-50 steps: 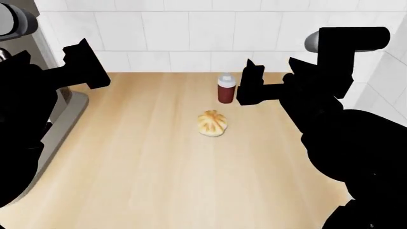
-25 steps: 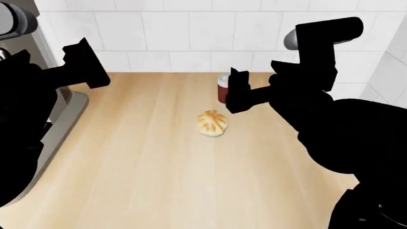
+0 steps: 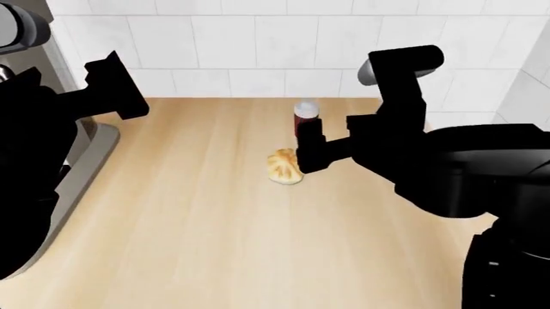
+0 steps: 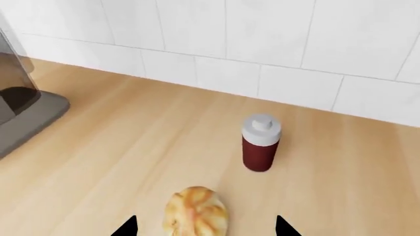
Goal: Pick the dumpling from the counter and place it in the cabinet.
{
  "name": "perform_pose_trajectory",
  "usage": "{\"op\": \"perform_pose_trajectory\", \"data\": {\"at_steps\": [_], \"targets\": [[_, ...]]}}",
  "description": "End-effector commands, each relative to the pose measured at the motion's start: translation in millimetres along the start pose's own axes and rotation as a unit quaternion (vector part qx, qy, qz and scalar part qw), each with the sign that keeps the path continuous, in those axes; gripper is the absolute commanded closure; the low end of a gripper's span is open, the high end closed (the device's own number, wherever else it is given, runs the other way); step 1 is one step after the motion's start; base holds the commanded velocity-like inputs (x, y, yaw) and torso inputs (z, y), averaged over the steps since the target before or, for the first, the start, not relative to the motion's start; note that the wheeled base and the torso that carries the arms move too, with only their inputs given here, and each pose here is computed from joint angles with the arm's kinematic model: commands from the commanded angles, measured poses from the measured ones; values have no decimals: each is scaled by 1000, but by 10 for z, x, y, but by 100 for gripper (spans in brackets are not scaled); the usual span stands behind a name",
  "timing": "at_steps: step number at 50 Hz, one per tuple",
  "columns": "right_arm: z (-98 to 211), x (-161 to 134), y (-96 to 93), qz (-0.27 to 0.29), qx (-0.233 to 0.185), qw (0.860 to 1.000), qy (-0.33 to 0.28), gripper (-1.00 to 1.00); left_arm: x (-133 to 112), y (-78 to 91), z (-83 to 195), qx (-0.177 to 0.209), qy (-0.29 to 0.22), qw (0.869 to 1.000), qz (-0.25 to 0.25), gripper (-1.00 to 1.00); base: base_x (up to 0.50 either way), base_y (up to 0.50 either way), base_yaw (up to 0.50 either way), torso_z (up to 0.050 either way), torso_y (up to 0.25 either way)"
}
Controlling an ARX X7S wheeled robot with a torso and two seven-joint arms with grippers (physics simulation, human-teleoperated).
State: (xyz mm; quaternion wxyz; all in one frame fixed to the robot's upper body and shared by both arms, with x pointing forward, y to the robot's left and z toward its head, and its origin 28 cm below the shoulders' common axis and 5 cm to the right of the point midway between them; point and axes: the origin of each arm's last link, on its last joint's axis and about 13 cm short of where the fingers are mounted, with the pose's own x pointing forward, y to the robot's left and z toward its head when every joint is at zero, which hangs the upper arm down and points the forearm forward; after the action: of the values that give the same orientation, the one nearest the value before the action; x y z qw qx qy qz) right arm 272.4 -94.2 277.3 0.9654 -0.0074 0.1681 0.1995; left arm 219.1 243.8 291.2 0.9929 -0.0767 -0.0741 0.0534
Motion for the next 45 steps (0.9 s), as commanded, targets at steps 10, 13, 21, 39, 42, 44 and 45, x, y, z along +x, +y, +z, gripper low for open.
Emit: {"op": "perform_pose_trajectory", "data": {"at_steps": [10, 13, 21, 39, 42, 44, 45], "targets": [[-85, 104, -2, 1, -14, 999, 41, -100, -12, 2, -4, -1, 0, 1000, 0, -100, 0, 0, 0, 0, 0], [-84, 119, 3, 2, -17, 999, 41, -100, -13, 3, -5, -2, 1, 1000, 0, -100, 0, 0, 0, 0, 0], [-87, 171, 24, 8, -36, 998, 45, -100, -10, 1, -8, -2, 1, 1000, 0, -100, 0, 0, 0, 0, 0], [-14, 308, 37, 20, -53, 997, 60, -100, -13, 2, -8, -4, 2, 1000, 0, -100, 0, 0, 0, 0, 0], [-18, 326, 42, 21, -55, 996, 63, -100, -8, 2, -9, -4, 2, 1000, 0, -100, 0, 0, 0, 0, 0], [-21, 343, 41, 21, -55, 996, 65, -100, -7, 2, -9, -4, 2, 1000, 0, -100, 0, 0, 0, 0, 0], [-25, 351, 40, 21, -56, 996, 65, -100, -8, 3, -10, -4, 2, 1000, 0, -100, 0, 0, 0, 0, 0]]}}
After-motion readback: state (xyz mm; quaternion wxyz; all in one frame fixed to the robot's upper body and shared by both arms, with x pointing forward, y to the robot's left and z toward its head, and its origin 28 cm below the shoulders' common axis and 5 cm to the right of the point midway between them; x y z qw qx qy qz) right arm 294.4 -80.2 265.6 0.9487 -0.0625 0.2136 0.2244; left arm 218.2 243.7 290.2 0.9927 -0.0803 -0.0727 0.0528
